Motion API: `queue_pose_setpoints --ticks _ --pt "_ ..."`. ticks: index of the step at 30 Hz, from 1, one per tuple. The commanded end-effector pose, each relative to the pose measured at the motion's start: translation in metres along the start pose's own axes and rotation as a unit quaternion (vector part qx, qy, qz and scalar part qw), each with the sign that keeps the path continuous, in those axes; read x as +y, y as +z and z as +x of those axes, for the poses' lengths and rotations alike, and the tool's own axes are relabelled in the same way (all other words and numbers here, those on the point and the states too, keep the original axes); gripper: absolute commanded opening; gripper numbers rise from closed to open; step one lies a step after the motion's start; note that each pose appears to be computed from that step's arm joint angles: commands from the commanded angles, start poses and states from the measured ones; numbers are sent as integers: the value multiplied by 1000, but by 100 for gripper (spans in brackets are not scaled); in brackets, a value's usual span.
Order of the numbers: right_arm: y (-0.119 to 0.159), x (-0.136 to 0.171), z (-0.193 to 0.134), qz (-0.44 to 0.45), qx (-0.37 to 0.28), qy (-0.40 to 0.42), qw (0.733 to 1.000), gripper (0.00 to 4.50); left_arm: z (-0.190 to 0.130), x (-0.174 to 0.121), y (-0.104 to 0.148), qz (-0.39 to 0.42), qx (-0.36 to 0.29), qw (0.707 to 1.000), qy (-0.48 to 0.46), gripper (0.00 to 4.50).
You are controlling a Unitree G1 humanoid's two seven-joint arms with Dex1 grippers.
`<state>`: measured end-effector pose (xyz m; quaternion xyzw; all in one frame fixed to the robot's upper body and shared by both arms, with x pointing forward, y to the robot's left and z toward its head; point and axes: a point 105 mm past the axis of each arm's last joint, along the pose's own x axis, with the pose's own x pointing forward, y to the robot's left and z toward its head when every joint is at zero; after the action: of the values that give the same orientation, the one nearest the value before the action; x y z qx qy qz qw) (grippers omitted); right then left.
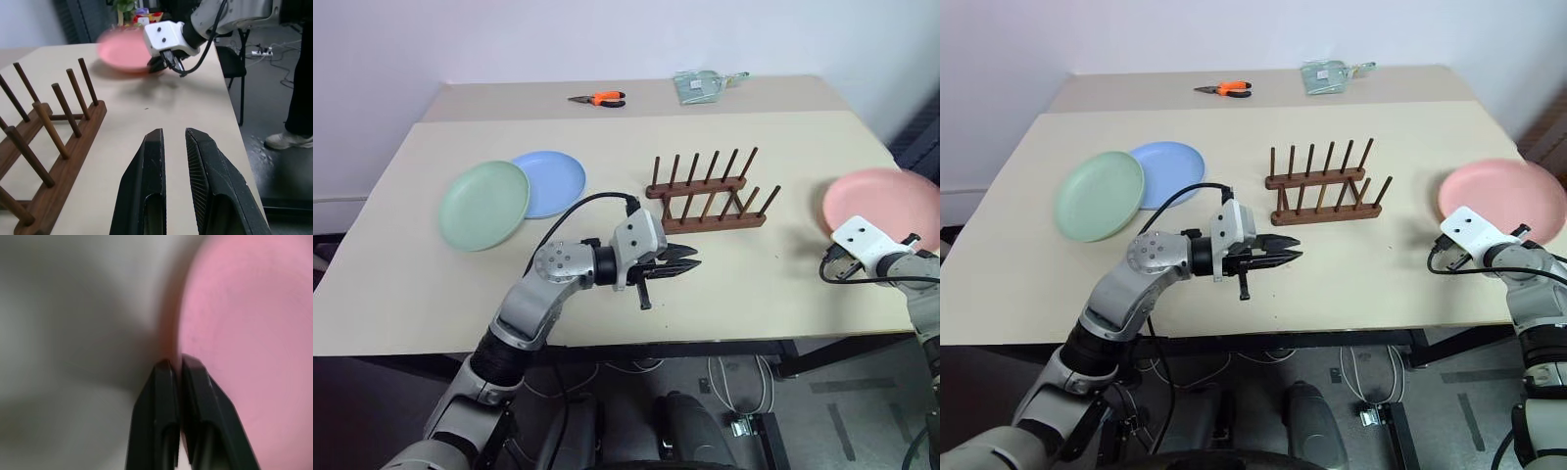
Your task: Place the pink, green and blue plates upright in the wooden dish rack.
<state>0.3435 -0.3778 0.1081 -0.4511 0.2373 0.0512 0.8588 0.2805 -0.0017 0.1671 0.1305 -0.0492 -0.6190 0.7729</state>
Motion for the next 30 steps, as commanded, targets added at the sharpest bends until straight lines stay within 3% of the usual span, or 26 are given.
queue_pose_setpoints --ticks 1,4,7,10,13,15,24,30 --pt "57 -34 -21 -20 -121 -44 991 7 -12 7 11 7 -18 1000 24 70" --pt "123 -62 -57 75 -273 -33 959 7 -24 15 12 -4 -21 999 40 70" --pt "176 -84 -103 208 -411 49 886 7 -34 21 12 -7 -21 999 47 70" --pt "202 -93 -135 292 -495 145 805 7 -39 22 15 -12 -29 999 38 70" --pt "212 -89 -144 332 -523 215 755 7 -40 23 17 -6 -30 999 34 70" --pt "214 -84 -142 346 -523 245 740 7 -41 26 17 -7 -29 999 41 70" --pt "212 -73 -117 383 -485 296 728 7 -39 20 17 -7 -30 999 37 70" --pt "210 -74 -108 419 -474 329 701 7 -40 17 20 -7 -34 999 31 70"
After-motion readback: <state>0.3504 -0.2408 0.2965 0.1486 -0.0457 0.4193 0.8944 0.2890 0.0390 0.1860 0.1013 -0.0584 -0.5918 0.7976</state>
